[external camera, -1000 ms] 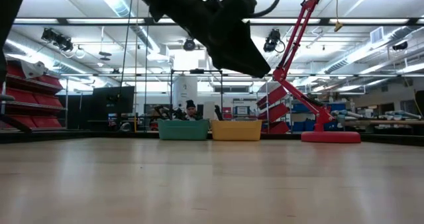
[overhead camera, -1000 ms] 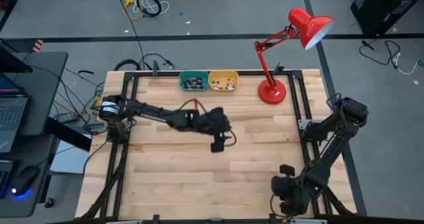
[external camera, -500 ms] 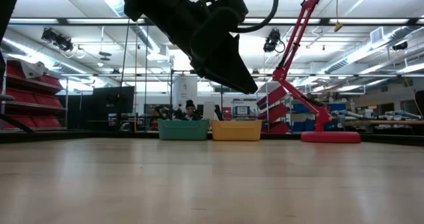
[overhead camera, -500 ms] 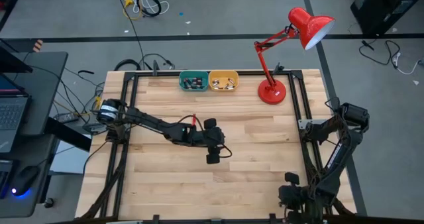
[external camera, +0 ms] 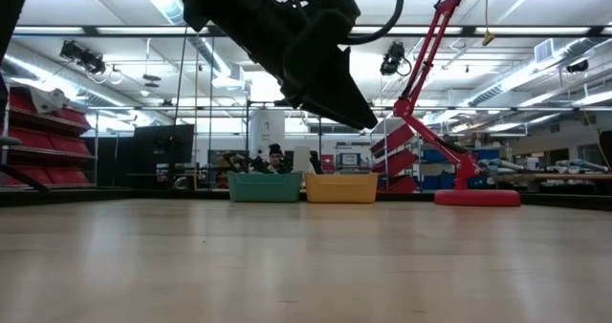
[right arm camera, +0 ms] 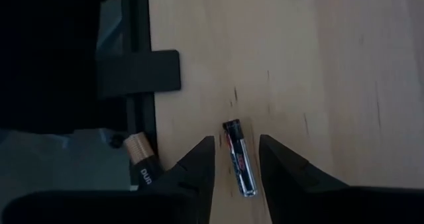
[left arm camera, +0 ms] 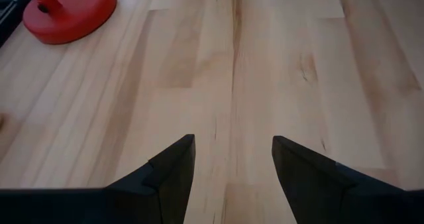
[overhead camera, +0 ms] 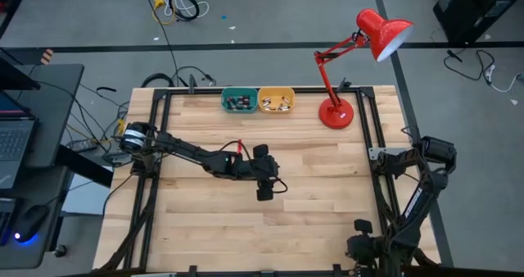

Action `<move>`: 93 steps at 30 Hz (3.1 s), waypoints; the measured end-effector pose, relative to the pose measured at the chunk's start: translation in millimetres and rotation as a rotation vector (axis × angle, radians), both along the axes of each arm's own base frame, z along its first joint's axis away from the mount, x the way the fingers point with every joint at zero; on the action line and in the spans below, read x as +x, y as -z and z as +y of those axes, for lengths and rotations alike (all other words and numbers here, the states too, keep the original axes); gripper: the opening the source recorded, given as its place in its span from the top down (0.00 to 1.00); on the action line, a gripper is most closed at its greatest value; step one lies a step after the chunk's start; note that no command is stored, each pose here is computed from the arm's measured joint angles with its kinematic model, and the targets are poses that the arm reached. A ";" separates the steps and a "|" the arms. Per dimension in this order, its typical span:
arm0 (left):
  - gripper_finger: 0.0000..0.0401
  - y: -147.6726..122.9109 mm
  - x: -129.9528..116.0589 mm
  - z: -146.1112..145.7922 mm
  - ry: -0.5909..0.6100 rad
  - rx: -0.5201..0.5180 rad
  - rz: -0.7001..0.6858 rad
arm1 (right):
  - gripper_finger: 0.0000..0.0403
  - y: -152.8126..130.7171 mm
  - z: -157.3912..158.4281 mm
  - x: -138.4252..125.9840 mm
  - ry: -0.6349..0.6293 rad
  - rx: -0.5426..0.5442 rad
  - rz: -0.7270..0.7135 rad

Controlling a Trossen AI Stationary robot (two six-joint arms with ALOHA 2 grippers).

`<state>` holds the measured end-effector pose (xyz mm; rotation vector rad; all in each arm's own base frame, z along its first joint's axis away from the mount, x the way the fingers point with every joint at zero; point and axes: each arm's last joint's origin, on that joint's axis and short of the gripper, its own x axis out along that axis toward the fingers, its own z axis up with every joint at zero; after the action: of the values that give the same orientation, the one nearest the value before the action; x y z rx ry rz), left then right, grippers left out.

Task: Sort batteries
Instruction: Put the white battery into the yellow bin, then put the black battery into the blue bin

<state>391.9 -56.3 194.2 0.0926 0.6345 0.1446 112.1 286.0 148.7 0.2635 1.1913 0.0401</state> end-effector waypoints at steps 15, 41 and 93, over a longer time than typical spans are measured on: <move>0.46 2.0 -1.6 0.5 -0.009 0.006 0.026 | 0.78 21.3 -0.4 2.8 -0.032 -0.088 0.091; 0.46 -9.8 -40.6 -7.8 -0.155 -0.072 0.258 | 0.96 17.7 -80.7 92.6 0.154 -0.641 -0.221; 0.46 38.6 -139.3 -29.4 -0.231 -0.186 -0.243 | 0.58 -50.3 -460.6 224.3 0.593 -0.824 -0.250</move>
<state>252.7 -85.7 155.6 -0.1768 0.4115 0.3140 336.4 -174.6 199.1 -0.1250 0.7621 -0.8926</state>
